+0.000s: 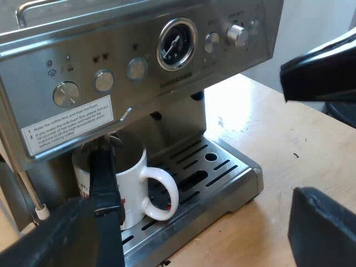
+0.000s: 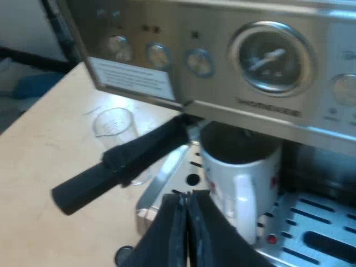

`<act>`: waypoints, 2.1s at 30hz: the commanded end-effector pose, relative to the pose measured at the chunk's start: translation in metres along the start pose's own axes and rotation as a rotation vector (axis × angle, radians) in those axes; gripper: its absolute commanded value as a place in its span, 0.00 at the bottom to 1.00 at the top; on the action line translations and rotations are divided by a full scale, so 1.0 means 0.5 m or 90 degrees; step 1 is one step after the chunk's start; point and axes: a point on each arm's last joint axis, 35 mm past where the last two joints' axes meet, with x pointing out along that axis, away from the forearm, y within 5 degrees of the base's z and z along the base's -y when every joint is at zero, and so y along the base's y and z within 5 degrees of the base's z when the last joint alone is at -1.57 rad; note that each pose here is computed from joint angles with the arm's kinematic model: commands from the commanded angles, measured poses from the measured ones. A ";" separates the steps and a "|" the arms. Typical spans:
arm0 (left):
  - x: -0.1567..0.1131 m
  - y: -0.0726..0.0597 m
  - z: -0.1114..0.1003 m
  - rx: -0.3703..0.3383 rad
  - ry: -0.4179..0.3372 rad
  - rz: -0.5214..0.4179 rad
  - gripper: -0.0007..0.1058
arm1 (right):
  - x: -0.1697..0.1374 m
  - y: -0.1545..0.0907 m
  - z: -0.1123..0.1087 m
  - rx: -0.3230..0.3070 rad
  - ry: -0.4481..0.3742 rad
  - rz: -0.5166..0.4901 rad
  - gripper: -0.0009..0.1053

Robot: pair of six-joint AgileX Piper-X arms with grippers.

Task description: Place mug into machine

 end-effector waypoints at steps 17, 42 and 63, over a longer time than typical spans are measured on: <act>-0.003 -0.004 0.007 0.001 -0.013 -0.009 0.68 | 0.024 0.010 0.021 0.011 -0.063 0.011 0.01; -0.003 -0.006 0.004 -0.004 -0.003 -0.021 0.68 | 0.114 0.038 0.005 0.003 -0.071 -0.025 0.01; -0.003 -0.005 0.004 -0.004 -0.002 -0.021 0.68 | 0.154 -0.001 0.015 0.003 -0.074 -0.056 0.01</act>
